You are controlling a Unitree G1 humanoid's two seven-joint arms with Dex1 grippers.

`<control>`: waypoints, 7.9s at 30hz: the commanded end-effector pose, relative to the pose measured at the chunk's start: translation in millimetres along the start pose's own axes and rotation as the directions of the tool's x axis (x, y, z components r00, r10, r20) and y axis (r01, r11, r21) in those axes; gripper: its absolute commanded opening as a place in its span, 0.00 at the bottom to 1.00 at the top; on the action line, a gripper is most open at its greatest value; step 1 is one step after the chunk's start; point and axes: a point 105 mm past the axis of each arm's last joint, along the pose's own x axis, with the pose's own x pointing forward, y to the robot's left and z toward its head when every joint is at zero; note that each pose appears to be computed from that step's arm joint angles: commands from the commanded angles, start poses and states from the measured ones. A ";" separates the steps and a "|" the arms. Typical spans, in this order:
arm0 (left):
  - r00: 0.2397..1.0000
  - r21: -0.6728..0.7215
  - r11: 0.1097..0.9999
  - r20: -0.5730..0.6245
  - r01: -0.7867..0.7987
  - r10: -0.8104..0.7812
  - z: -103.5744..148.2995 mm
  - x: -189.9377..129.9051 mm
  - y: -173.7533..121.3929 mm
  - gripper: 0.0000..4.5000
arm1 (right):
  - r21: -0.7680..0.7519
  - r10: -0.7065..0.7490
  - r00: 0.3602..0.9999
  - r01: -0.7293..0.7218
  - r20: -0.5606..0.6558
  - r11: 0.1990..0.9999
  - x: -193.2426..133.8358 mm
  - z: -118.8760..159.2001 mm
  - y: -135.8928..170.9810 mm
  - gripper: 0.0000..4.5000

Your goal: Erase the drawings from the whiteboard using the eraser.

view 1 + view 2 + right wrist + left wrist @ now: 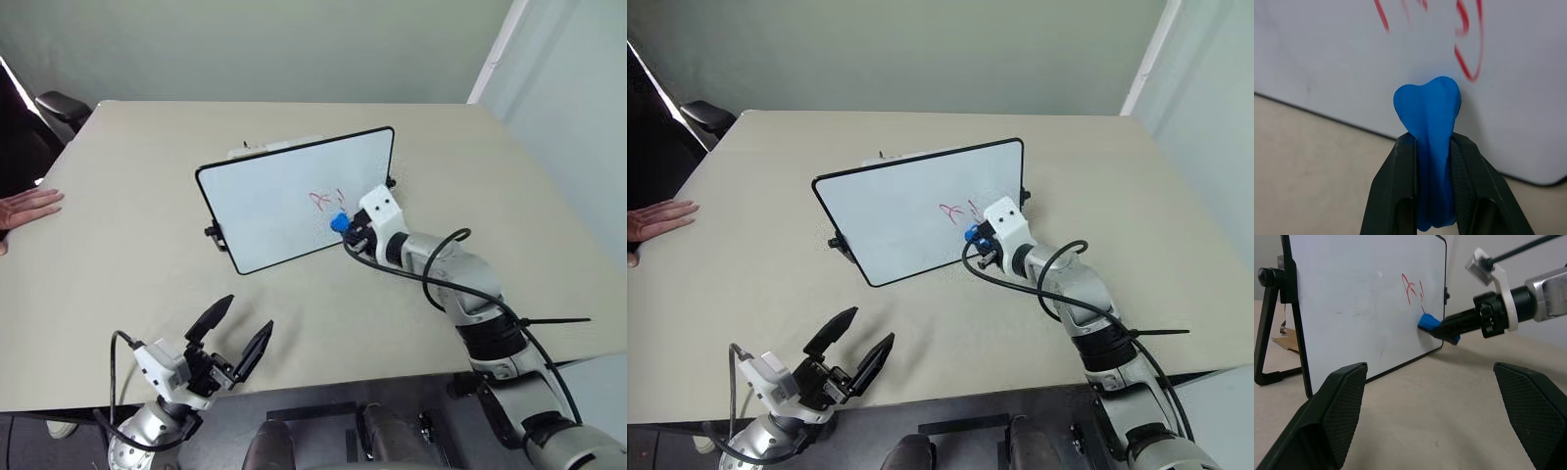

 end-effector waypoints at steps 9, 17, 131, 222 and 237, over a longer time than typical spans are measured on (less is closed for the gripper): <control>1.000 0.020 1.000 0.030 0.002 -0.003 9.1 0.5 1.8 1.00 | -0.015 -0.125 0.959 0.133 0.256 0.991 -18.6 82.2 -32.8 0.18; 1.000 0.019 1.000 0.030 0.001 -0.001 9.6 -0.1 3.1 1.00 | -0.018 -0.120 0.950 0.131 0.288 0.991 -22.0 91.1 -29.0 0.18; 0.999 -0.003 1.000 0.034 0.022 -0.022 9.5 0.4 -5.3 1.00 | -0.308 0.191 0.928 -0.088 0.320 0.947 7.2 99.2 49.8 0.18; 0.998 -0.017 0.999 0.041 0.045 -0.044 10.8 3.6 -14.9 1.00 | -0.291 0.097 0.978 -0.039 0.187 0.956 8.6 60.4 27.7 0.18; 0.999 -0.013 1.000 0.041 0.021 -0.020 11.1 1.9 -5.4 1.00 | -0.262 -0.022 0.992 0.054 0.124 0.964 6.4 39.2 -6.5 0.18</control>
